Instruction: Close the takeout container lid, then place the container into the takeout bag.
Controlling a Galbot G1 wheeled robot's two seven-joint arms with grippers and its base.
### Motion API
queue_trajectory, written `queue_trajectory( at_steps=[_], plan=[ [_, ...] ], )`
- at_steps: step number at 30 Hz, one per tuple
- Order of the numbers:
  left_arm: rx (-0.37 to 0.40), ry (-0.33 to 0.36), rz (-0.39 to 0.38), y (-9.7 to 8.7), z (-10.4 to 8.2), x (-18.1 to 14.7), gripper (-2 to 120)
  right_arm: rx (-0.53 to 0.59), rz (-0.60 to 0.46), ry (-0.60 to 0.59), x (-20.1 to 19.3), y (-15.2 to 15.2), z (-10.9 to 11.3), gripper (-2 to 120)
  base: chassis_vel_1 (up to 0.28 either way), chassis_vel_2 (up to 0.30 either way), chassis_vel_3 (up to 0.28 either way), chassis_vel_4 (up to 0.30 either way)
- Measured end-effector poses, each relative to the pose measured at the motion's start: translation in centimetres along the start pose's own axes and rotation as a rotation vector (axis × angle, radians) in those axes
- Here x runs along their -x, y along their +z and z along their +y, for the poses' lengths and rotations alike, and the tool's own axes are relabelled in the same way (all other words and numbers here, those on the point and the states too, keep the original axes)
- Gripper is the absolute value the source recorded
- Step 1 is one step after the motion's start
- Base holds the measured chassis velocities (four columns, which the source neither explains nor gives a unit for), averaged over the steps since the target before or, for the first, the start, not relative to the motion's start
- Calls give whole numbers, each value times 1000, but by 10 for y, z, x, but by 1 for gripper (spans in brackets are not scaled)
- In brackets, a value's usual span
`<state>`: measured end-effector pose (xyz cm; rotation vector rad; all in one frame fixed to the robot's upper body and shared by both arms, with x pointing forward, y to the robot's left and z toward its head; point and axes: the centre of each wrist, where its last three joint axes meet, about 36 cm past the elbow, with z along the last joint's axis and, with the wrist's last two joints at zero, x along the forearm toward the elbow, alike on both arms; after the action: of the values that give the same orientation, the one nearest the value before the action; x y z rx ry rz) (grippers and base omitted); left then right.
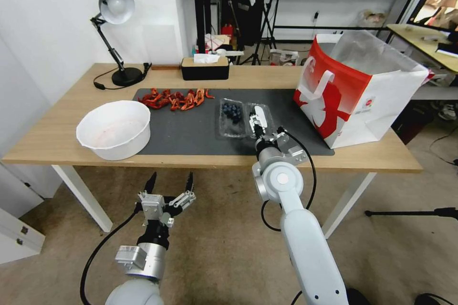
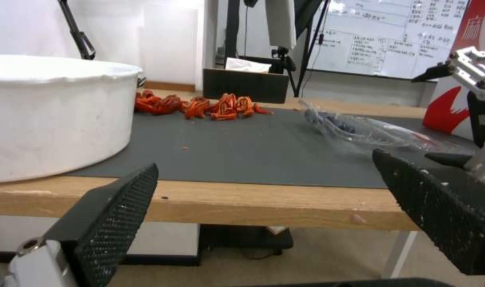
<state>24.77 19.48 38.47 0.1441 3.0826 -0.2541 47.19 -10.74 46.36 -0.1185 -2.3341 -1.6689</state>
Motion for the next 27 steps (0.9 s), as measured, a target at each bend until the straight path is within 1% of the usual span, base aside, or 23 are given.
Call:
queue_trajectory(
  at_steps=[6,9,11,13,14,16,18,20,21,24,25,27],
  plan=[
    [0,-1,1,1,0,0,100,-21,-32,-19,2,-2,2,100,0,0,0,0],
    [-1,-1,1,1,0,0,100,-74,-64,-47,2,1,2,100,0,0,0,0],
    [-1,-2,1,1,0,0,100,-91,-72,-54,2,2,2,100,0,0,0,0],
    [-1,-2,0,1,0,0,100,-140,-94,-72,3,3,2,100,0,0,0,0],
    [-1,-2,0,1,0,0,100,-140,-94,-72,3,3,2,100,0,0,0,0],
    [-1,-4,0,1,0,0,100,-206,-115,-91,6,4,1,100,0,0,0,0],
    [-2,-4,0,1,0,0,100,-228,-120,-98,7,4,0,100,0,0,0,0],
    [-2,-5,0,1,0,0,100,-311,-141,-121,10,6,-4,100,0,0,0,0],
    [-2,-5,0,1,0,0,100,-311,-141,-121,10,6,-4,100,0,0,0,0],
    [-2,-7,-1,1,0,0,100,-418,-178,-154,13,5,-8,100,0,0,0,0],
    [-2,-7,-1,1,0,0,100,-418,-178,-154,13,5,-8,100,0,0,0,0],
    [-2,-7,-1,2,-1,-1,100,-465,-196,-169,15,2,-10,100,0,0,0,0]
  ],
)
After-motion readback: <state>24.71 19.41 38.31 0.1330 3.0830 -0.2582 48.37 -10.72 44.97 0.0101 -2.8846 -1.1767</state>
